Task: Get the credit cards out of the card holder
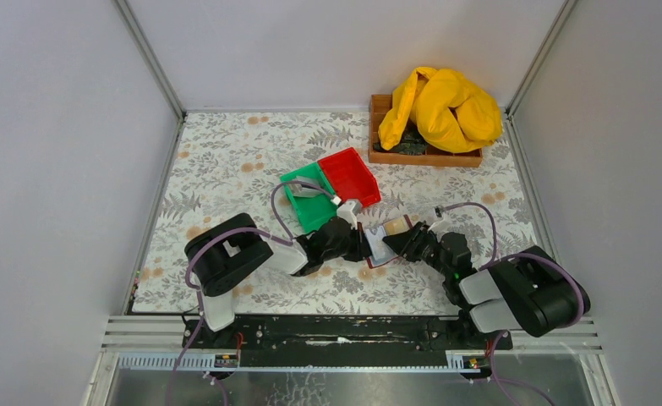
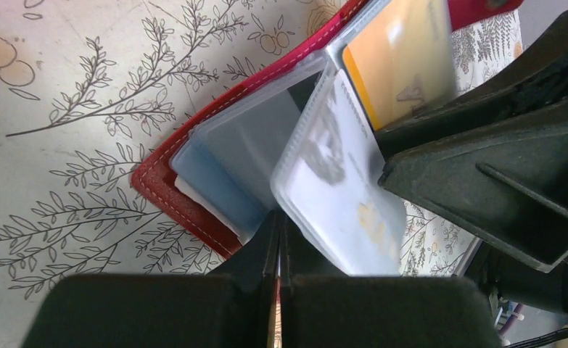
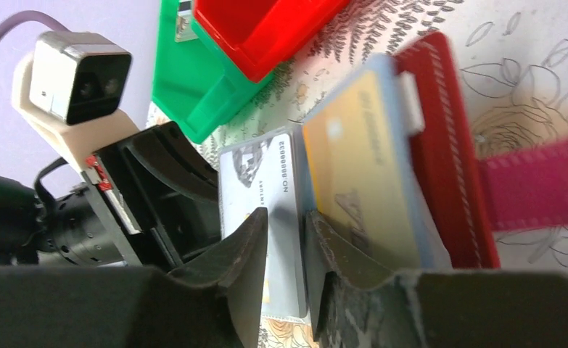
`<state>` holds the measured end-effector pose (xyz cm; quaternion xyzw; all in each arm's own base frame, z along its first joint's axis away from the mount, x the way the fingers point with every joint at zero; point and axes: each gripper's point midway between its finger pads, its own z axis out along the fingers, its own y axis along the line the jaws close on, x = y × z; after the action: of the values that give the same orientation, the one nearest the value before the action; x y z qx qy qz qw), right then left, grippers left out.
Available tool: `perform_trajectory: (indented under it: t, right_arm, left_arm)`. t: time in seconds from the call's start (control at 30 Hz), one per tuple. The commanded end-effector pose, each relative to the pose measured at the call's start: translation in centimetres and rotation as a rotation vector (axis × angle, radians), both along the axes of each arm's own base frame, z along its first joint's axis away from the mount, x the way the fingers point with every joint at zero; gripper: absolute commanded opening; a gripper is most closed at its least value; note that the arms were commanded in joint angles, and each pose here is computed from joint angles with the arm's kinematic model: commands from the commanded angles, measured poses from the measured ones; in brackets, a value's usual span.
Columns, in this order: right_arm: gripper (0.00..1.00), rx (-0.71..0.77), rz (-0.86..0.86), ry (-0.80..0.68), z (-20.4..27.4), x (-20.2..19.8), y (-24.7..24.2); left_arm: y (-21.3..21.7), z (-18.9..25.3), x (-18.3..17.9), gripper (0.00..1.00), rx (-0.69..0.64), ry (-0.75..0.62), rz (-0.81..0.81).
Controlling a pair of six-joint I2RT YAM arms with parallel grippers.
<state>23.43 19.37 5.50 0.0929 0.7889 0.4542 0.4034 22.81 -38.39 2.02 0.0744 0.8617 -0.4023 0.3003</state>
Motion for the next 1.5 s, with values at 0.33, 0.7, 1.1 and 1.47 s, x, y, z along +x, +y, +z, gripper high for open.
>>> perform_trajectory:
  t: [0.33,0.7,1.1,1.47]
  right_arm:
    - [0.27,0.103,0.225,0.024,1.5,-3.9,2.9]
    - [0.48,-0.190,0.101,0.118,-1.8,-2.4,-0.1]
    - [0.51,-0.347,-0.014,0.128,-1.4,-0.8,-2.7]
    - [0.47,-0.443,-0.133,0.144,-1.5,-0.3,-5.3]
  left_arm:
    - [0.7,-4.3,-3.4,0.00,0.118,0.094,-0.071]
    - [3.0,-4.0,-2.4,0.00,0.285,0.071,-0.018]
    - [6.9,-2.3,-2.2,0.32,0.374,0.018,0.103]
    - [9.2,2.0,-0.4,0.32,0.384,-0.103,0.251]
